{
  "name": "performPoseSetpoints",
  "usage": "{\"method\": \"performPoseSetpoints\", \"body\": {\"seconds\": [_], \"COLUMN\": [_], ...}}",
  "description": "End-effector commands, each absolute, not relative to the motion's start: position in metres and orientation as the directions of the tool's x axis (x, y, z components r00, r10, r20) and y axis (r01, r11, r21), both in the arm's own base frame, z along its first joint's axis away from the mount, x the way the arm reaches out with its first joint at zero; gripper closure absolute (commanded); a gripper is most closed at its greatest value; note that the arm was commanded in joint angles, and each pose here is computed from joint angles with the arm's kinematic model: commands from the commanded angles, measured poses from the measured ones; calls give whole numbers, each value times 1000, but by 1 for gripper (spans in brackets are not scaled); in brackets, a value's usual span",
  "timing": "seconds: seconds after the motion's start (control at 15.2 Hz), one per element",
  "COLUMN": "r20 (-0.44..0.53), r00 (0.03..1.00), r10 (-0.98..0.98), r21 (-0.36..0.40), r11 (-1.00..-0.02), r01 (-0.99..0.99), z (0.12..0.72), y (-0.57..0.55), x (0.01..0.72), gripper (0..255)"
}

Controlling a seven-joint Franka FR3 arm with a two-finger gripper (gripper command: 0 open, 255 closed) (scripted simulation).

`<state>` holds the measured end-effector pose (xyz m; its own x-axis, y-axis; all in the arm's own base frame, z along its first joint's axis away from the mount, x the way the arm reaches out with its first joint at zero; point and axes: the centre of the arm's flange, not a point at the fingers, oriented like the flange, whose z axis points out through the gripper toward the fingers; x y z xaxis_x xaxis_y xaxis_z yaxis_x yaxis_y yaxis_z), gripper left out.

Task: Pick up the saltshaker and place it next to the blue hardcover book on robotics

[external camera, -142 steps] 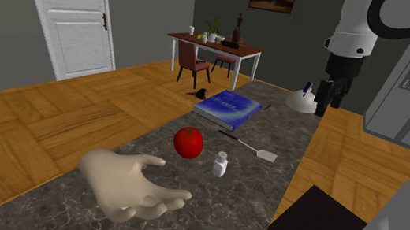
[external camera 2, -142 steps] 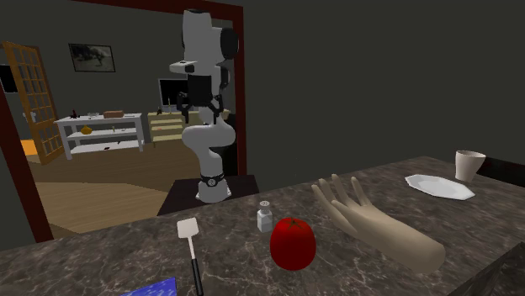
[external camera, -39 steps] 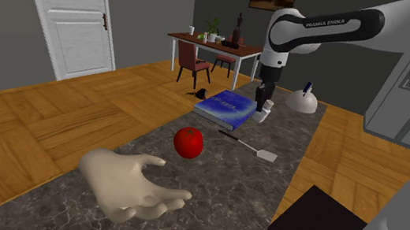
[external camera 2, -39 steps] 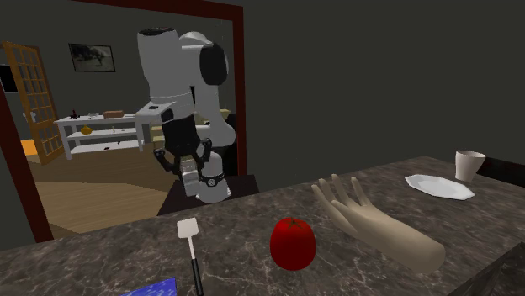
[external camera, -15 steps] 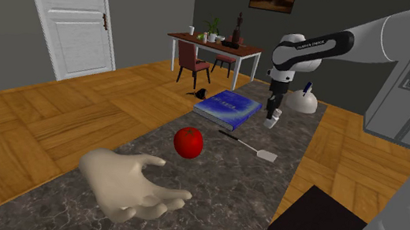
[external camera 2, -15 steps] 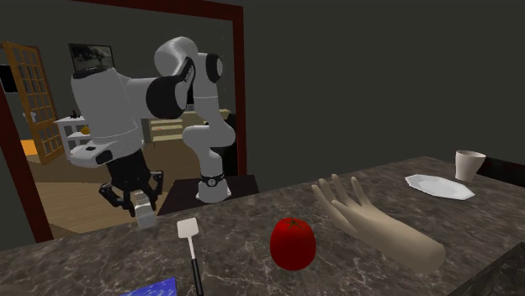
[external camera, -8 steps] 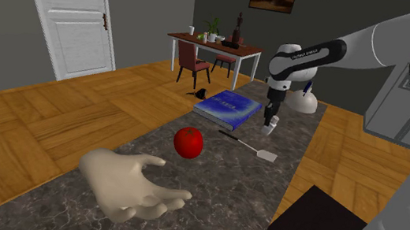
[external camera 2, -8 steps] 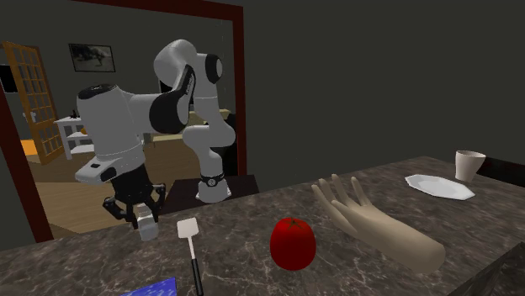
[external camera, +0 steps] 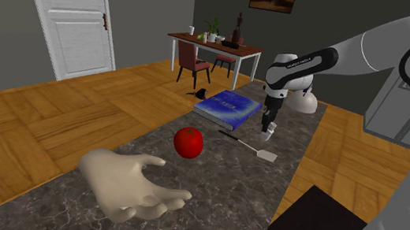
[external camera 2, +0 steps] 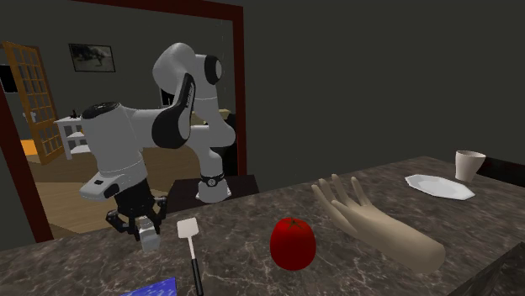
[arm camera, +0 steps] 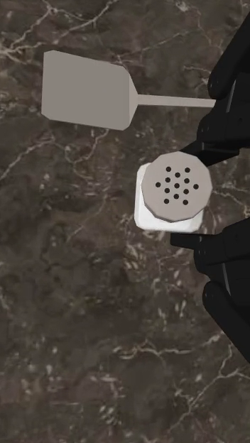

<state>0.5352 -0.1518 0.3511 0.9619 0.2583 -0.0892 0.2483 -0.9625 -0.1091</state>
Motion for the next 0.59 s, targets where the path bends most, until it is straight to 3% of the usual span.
{"method": "performPoseSetpoints", "body": {"seconds": [0.0,0.33,0.4,0.53], "r20": [-89,-89,-89,-89], "r00": [962,962,962,962], "r10": [258,258,258,258], "r21": [-109,-109,-109,-109], "r11": [-963,-963,-963,-963], "r01": [248,248,248,248], "z": [350,350,350,350], "y": [-152,-152,-152,-152], "x": [535,535,535,535], "gripper": [255,255,0,0]}}
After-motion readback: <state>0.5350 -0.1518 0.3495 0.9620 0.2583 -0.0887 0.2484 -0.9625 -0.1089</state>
